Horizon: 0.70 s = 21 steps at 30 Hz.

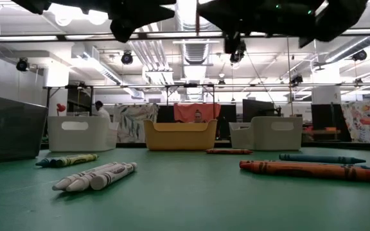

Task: Sort crayons
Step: Put the orange crayon into the black bin

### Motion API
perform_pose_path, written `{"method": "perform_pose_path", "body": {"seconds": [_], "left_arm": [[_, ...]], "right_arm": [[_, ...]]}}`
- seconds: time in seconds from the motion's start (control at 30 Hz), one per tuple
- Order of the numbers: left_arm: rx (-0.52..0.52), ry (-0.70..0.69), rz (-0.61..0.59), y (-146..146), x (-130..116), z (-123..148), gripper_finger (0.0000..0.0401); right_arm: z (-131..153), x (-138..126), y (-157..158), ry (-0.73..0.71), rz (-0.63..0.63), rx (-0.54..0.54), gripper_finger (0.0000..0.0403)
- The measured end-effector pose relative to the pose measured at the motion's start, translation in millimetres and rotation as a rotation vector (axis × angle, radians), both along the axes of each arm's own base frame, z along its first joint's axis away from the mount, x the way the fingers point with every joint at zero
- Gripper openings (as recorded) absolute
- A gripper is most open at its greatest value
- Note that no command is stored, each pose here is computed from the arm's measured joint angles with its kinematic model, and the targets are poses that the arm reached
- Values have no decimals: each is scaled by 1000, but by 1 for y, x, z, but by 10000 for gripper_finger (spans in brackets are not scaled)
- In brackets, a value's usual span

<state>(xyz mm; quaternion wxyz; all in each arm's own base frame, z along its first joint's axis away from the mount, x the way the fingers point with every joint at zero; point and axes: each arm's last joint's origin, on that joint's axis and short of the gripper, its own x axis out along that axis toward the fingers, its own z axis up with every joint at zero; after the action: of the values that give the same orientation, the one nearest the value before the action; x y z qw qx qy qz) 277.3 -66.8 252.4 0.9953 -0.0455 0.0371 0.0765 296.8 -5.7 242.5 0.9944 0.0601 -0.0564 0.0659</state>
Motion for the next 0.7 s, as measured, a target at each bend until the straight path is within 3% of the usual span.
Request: {"method": "perform_pose_path", "body": {"seconds": [0.37, 0.7], "left_arm": [[-78, 118, -19, -10, -10, -25, 142], [-126, 207, -5, -10, -20, -41, 142]], "right_arm": [[-30, 45, 3, -40, 112, 33, 9], [-29, 58, 6, -39, 153, 24, 9]]}}
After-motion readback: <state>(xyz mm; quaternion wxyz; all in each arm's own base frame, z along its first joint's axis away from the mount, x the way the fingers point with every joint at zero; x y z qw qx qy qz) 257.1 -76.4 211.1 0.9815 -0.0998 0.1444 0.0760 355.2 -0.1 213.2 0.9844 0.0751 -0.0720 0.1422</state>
